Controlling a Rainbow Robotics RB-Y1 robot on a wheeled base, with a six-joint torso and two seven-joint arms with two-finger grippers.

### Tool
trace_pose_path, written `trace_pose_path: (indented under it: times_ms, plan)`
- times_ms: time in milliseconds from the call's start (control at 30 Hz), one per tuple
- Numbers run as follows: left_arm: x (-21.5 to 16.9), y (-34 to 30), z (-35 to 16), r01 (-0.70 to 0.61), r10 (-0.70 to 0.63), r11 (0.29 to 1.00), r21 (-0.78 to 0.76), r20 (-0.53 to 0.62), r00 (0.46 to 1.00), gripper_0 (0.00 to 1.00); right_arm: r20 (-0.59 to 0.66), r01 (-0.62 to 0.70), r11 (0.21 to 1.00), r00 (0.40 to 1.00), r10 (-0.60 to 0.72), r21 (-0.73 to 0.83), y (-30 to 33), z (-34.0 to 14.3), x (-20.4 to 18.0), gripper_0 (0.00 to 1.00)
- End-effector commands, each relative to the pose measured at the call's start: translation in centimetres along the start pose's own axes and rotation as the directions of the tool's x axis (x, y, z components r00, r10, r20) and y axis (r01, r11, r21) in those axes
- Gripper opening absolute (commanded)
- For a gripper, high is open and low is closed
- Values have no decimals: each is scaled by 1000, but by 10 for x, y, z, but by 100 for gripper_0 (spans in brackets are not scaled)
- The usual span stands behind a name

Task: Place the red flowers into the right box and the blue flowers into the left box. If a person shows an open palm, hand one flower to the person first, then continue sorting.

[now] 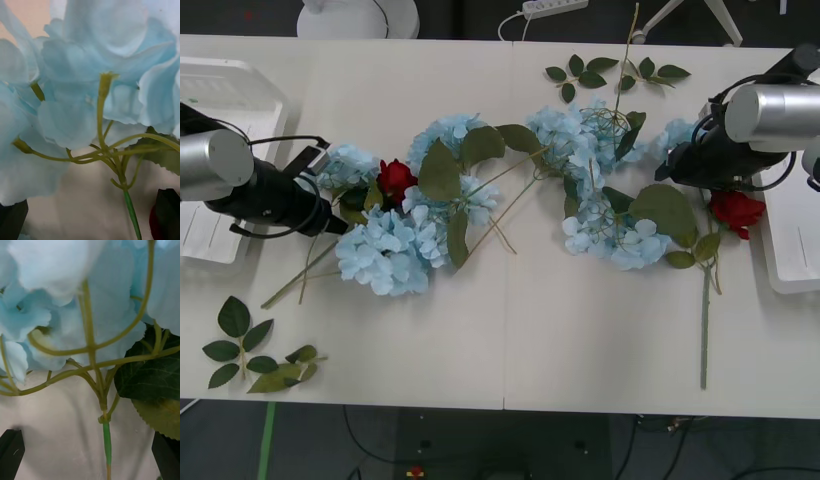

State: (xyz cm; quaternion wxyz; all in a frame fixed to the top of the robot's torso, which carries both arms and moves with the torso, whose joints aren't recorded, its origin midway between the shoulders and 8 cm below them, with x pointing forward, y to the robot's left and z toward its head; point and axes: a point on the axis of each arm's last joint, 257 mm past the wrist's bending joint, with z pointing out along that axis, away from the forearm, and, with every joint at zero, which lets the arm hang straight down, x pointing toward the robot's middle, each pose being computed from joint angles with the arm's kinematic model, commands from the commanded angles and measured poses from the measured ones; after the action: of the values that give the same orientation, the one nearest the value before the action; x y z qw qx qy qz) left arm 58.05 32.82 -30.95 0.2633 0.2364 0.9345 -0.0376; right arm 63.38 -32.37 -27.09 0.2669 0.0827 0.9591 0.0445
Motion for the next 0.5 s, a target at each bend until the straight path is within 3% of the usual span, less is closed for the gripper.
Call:
trace_pose_path:
  times_ms: [33,500]
  plan:
    - [-30,3,-3,-37,38,998,-46,25,999,100,37,-11,1000,999,11,-6,15,1,-13,100]
    - [-17,6,14,-85,84,992,-93,-23,996,100,8,-24,999,1000,23,30,9,15,6,100]
